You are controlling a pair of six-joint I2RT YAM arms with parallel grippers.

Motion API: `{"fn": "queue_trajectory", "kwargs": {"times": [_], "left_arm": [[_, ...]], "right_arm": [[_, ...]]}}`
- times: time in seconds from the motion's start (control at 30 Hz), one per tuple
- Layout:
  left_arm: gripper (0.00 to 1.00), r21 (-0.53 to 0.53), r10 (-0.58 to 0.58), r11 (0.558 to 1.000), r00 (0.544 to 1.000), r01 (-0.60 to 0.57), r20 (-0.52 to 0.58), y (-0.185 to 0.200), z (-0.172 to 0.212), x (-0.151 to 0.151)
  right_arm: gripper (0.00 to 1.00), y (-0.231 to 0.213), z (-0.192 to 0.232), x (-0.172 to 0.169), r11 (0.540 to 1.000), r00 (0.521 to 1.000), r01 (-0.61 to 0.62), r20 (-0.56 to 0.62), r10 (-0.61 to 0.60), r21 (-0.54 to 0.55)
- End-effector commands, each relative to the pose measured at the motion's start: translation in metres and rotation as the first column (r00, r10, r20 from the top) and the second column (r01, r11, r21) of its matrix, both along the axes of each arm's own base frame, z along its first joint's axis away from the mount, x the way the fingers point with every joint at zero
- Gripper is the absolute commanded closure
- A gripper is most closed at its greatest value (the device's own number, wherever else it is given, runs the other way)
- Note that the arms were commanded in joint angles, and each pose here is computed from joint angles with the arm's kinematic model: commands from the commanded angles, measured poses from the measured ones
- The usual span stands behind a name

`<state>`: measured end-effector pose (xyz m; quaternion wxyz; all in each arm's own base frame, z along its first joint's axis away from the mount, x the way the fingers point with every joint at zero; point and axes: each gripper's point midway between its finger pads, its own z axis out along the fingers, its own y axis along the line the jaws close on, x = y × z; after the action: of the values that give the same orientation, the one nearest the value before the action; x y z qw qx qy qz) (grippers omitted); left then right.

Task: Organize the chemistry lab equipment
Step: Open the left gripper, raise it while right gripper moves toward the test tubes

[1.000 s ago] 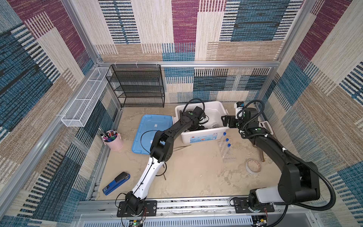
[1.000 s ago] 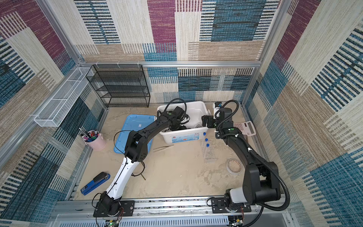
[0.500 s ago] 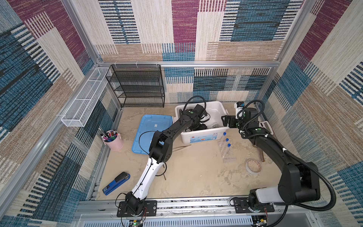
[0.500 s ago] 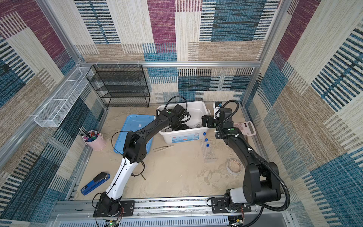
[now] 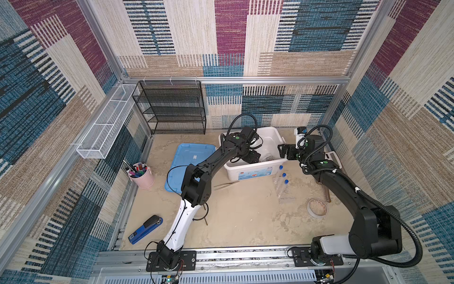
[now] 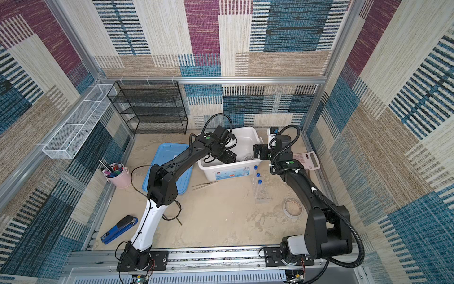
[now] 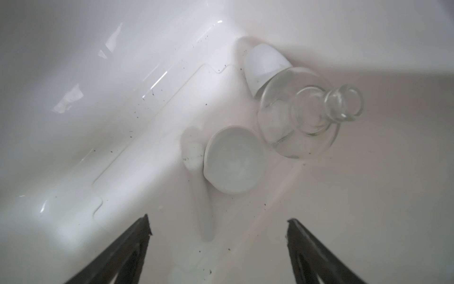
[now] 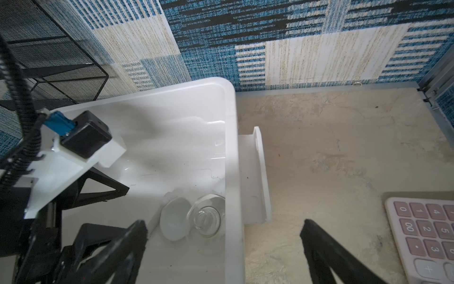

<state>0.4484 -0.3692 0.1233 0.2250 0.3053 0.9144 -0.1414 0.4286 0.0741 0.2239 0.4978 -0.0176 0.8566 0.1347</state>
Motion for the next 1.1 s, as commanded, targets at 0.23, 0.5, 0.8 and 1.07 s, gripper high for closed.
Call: {"fn": "queue_trajectory", "kwargs": {"times": [0.23, 0.5, 0.8, 1.07], "left_arm": [[0.00, -0.075, 0.045, 0.997, 0.976, -0.029, 0.215, 0.008, 0.080, 0.004], [0.00, -0.114, 0.151, 0.986, 0.924, -0.117, 0.352, 0.046, 0.140, -0.012], [0.00, -0.212, 0.364, 0.926, 0.888, -0.312, 0.280, 0.119, 0.141, -0.031], [0.00, -0.301, 0.533, 0.827, 0.832, -0.475, 0.152, 0.184, 0.117, -0.045]], "right_arm": [[0.01, 0.014, 0.021, -0.007, 0.995, 0.992, -0.101, 0.081, 0.100, 0.000], [0.04, 0.043, 0.044, -0.030, 0.956, 0.940, -0.295, 0.180, 0.290, -0.002], [0.05, 0.099, 0.069, -0.068, 0.866, 0.820, -0.476, 0.280, 0.500, -0.152], [0.06, 0.162, 0.057, -0.104, 0.760, 0.711, -0.592, 0.269, 0.650, -0.269]]}}
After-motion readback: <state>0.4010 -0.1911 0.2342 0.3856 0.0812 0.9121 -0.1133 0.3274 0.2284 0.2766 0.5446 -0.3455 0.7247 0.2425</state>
